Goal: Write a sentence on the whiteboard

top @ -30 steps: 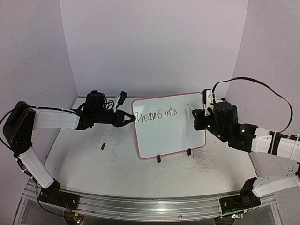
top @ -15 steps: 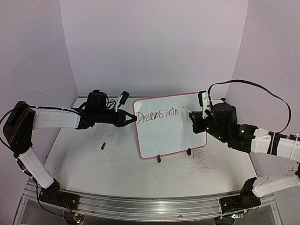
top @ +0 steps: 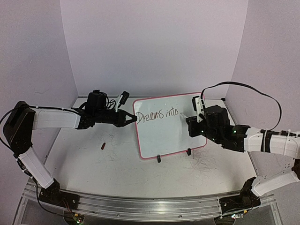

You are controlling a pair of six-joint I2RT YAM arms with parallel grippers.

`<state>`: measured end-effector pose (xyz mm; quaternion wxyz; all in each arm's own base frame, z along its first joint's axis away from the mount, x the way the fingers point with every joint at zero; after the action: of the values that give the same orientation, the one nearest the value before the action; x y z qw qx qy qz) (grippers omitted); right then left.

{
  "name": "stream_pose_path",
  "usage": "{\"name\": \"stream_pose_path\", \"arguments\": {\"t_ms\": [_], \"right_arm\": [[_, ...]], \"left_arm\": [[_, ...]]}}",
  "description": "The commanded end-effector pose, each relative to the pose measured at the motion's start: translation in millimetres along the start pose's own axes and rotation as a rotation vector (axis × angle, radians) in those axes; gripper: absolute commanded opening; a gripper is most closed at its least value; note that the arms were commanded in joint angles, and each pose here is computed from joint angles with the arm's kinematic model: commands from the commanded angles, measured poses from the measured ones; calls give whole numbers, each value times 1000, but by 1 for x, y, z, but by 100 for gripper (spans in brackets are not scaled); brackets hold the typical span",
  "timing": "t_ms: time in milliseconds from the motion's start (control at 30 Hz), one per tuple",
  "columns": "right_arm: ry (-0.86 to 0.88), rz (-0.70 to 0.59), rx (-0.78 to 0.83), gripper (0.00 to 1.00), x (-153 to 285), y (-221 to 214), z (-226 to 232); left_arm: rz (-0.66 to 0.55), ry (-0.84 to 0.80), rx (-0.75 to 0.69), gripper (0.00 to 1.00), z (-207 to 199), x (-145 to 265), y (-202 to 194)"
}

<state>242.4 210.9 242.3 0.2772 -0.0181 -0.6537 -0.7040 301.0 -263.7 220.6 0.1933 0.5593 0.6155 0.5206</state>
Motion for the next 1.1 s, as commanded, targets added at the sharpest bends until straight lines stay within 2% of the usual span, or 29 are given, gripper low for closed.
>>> {"name": "stream_pose_path", "arguments": {"t_ms": [0, 533, 1067], "right_arm": [[4, -65, -37, 0, 2, 21, 3], [19, -78, 49, 0, 6, 24, 2], [9, -85, 66, 0, -4, 29, -4]], "left_arm": [[28, -13, -60, 0, -12, -3, 2], [27, -15, -60, 0, -12, -3, 3], [30, -17, -57, 0, -12, -4, 2]]}}
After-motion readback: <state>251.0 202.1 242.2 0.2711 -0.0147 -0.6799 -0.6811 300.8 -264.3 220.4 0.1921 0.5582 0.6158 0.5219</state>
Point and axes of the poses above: each gripper's point midway between its finger pads, its own x axis back along the fingers, its own z axis along the line the jaws close on, y = z × x, the point moved 9 cm from there along x, back along the fingers, and after that the axes turned 5 degrees about -x, right-handed, at the moved point
